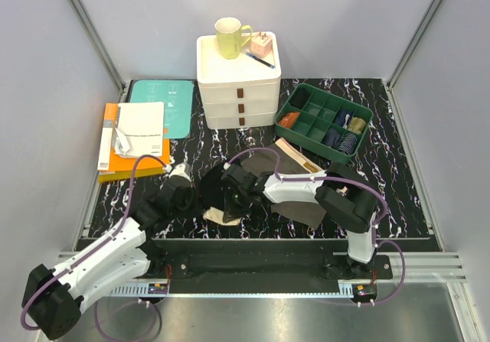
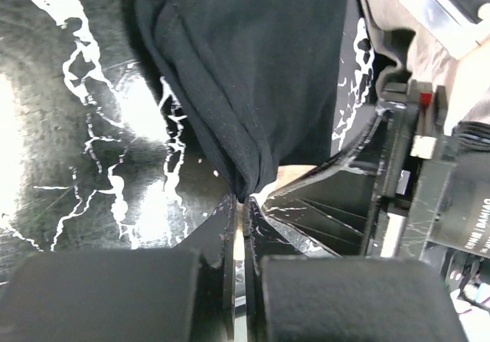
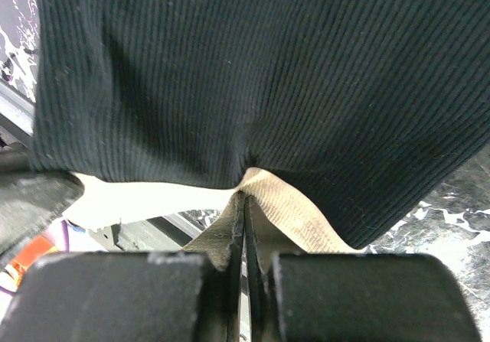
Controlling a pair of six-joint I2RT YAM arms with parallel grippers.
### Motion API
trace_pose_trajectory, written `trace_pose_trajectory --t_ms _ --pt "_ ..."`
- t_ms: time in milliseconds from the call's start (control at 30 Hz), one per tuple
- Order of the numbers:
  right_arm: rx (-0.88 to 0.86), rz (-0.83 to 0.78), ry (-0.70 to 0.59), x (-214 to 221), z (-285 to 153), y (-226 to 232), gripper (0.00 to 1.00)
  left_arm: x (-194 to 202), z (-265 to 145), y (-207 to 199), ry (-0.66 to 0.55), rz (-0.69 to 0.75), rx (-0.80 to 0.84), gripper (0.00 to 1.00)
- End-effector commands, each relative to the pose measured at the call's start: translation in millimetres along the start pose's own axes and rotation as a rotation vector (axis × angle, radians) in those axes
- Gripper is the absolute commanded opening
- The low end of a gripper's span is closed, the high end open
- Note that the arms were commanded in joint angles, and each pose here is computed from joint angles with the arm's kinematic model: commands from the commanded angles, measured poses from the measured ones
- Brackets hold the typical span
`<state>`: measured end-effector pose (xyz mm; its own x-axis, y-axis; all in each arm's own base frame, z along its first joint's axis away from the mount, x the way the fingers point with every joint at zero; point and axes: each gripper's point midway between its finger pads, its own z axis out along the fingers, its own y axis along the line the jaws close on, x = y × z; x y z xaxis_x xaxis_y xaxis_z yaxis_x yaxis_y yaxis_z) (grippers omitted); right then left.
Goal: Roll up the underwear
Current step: Fold the underwear at the center of the board.
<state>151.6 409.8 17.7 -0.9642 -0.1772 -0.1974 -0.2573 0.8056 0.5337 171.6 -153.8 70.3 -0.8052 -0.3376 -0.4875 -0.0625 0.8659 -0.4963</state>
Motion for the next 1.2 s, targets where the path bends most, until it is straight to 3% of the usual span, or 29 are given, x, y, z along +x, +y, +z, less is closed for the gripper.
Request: trace_pose_trajectory --t_ms 0,333,567,900,1067,1167 --pt "0.097 0.003 0.017 8 10 -22 0.03 -23 -5 -33 -0.051 0.045 0.070 0.00" --pt "0.114 -0.004 0.017 7 15 -27 0.03 -3 -5 -81 -0.002 0.068 0.196 0.00" --pt "0.065 -0.042 -0.040 -7 -5 -8 0.09 8 8 -74 0.001 0.104 0.134 0.00" --pt "-0.020 -0.028 -0.102 -5 -58 13 0.29 -10 15 -69 -0.043 0.156 0.022 0.00" --pt "0.020 0.020 -0.157 -5 -79 -3 0.31 -10 19 -69 -0.033 0.177 -0.004 0.00" --pt "0.055 0.066 -0.187 -13 -82 -22 0.27 -9 18 -71 -0.031 0.183 0.001 0.00"
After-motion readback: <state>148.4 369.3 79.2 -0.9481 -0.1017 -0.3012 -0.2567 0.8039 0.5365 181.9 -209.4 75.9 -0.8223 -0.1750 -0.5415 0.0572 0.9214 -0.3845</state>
